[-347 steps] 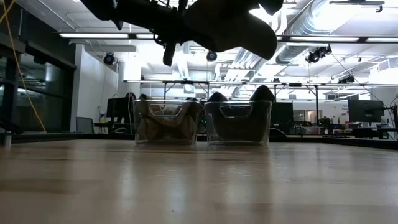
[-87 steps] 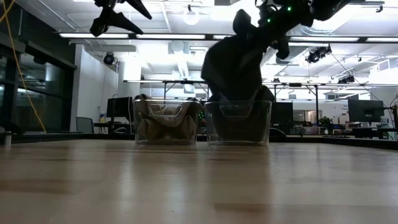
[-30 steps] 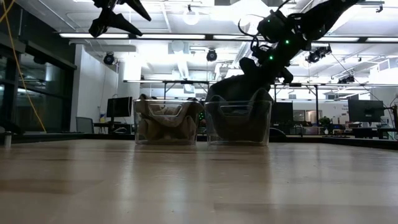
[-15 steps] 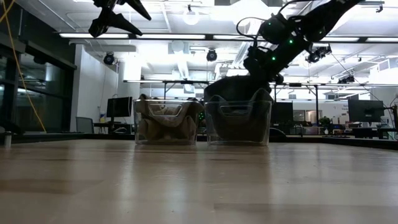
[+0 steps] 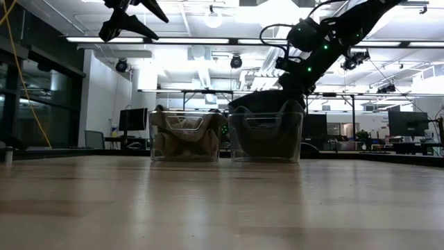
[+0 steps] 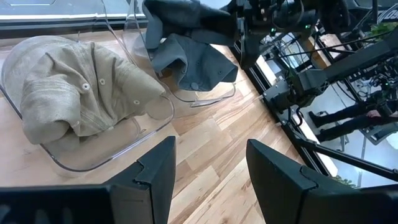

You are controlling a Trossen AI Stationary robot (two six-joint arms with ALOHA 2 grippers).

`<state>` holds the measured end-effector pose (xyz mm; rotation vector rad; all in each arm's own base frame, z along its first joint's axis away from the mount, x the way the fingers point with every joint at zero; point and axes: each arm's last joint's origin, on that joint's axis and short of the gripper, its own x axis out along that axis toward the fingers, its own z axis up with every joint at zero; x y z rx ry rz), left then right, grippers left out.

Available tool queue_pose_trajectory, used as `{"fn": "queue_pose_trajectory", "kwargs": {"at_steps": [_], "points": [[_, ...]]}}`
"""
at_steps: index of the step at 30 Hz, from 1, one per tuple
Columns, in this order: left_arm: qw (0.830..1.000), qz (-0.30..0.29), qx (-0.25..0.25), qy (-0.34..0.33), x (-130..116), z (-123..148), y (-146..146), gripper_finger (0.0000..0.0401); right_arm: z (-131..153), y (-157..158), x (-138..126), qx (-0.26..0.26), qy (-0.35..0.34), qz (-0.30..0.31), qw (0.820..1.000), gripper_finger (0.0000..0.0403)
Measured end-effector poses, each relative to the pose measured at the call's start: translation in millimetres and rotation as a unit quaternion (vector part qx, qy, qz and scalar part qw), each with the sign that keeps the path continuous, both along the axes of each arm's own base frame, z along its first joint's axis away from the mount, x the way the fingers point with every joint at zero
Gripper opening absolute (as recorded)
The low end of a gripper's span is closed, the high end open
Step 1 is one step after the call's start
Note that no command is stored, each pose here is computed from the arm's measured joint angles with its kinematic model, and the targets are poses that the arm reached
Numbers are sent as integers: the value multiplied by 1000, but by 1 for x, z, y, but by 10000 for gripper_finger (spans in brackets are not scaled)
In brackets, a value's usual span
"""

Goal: Pick & Place hat
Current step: Put the blue cap into the right transparent bin

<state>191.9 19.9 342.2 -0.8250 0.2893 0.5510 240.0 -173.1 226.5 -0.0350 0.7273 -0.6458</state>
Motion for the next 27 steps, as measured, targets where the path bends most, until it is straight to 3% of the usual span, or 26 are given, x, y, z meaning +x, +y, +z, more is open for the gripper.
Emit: {"fn": "queue_pose_trajectory", "kwargs": {"at_steps": [10, 20, 27], "points": [[1000, 4, -8, 14, -2, -3, 0, 177, 2, -7, -4, -68, 53, 29, 996, 0], [1000, 9, -14, 20, -3, -4, 0, 177, -6, 10, 1, -20, 72, 119, 990, 0], [1000, 9, -14, 20, -3, -4, 0, 177, 1, 25, 8, -31, 58, 134, 989, 8]]}}
